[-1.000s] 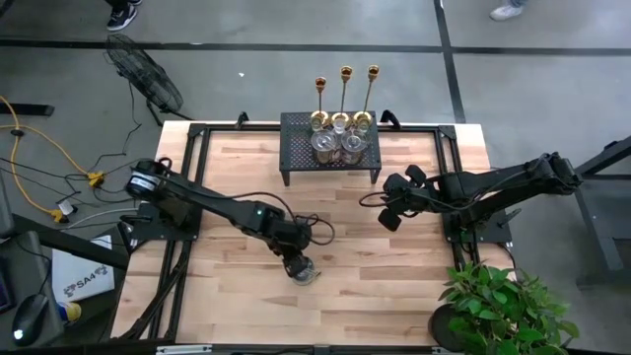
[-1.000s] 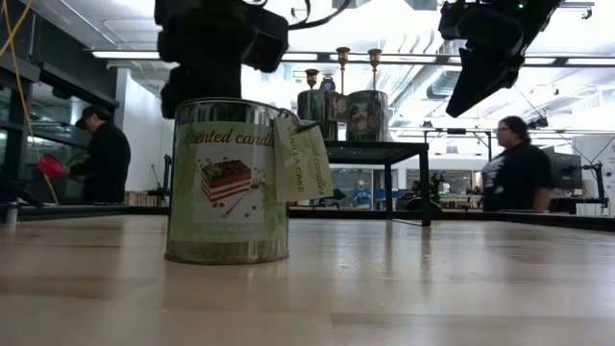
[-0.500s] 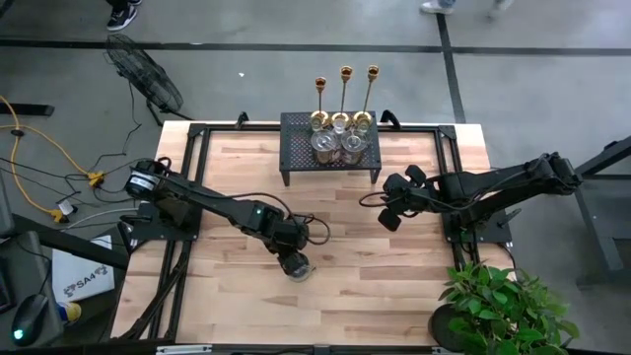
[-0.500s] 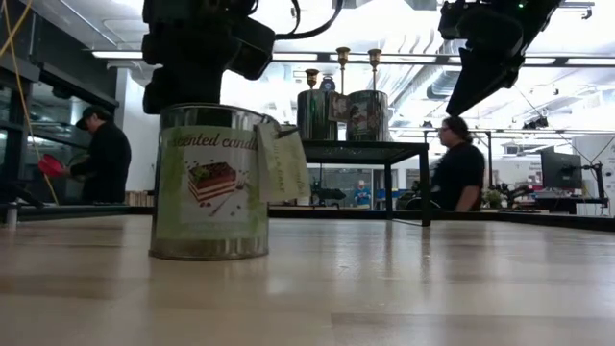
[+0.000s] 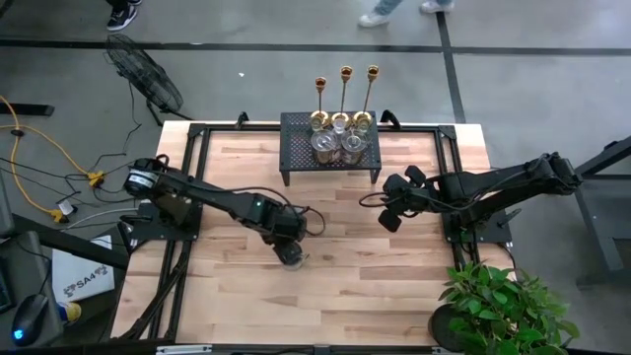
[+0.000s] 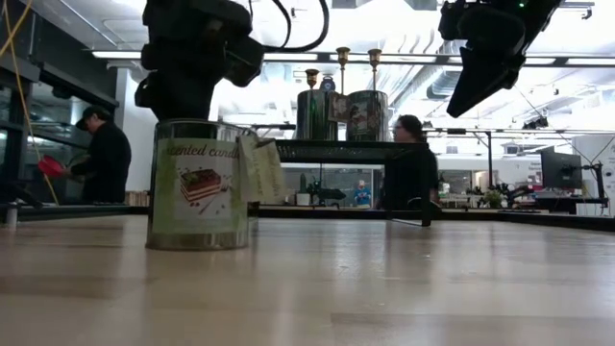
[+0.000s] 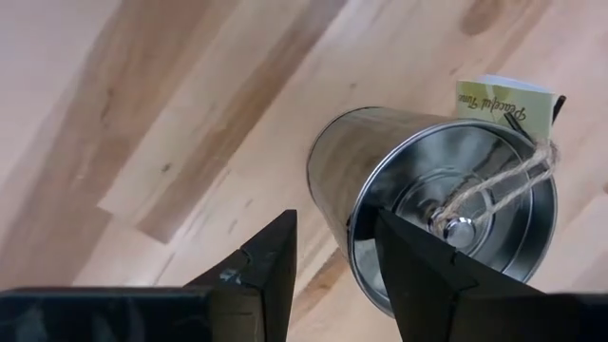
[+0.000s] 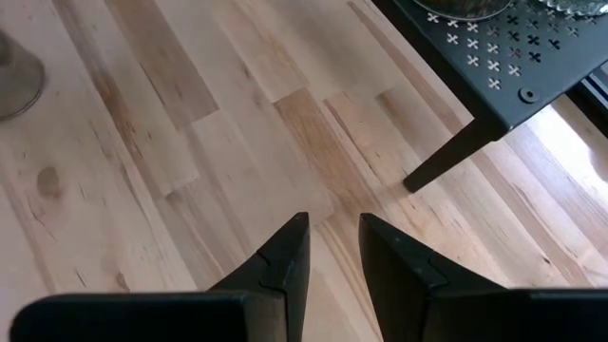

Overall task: Pick & Place candle stick holders
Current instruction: Put the silver scented candle on the shelf aligned with the silver scented candles

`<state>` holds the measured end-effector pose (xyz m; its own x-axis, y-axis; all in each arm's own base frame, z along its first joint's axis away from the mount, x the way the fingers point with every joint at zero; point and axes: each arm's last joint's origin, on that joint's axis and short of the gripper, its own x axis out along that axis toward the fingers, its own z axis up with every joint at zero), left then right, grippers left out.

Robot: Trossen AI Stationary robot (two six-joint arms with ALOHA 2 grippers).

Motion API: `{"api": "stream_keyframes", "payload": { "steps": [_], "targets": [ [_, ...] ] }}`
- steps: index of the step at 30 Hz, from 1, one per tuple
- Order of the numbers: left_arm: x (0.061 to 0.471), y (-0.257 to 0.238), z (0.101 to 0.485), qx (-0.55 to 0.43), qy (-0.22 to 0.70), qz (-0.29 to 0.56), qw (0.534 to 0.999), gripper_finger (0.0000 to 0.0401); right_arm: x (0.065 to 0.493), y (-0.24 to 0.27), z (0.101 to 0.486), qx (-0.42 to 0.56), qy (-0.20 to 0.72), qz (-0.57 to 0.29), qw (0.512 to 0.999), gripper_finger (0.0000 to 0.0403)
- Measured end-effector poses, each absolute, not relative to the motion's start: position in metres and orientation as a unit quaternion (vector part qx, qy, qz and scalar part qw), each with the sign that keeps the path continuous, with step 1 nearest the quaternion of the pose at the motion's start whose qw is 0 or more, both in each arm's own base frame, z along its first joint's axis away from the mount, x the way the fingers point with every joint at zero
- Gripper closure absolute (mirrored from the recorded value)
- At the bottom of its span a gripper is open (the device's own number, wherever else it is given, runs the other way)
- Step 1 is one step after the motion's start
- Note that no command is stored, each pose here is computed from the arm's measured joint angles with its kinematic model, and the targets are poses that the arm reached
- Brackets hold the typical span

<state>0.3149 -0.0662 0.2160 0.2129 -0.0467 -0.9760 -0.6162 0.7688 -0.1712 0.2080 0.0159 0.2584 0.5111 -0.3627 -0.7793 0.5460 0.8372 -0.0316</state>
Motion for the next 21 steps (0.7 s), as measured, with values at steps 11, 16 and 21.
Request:
{"api": "stream_keyframes", "payload": {
  "steps": [11, 16, 21],
  "targets": [
    [0.309, -0.043, 0.214, -0.247, 0.632, 0.205, 0.705, 0.0266, 0.208, 0.016, 0.258, 0.109, 0.419, -0.263, 0.862, 0.0316],
    [0.309, -0.035, 0.213, -0.238, 0.641, 0.195, 0.703, 0.0266, 0.208, 0.016, 0.258, 0.109, 0.419, -0.263, 0.862, 0.0316],
    [0.309, -0.029, 0.213, -0.235, 0.643, 0.192, 0.703, 0.0266, 0.208, 0.016, 0.258, 0.109, 0.419, -0.263, 0.862, 0.0316]
  ]
}}
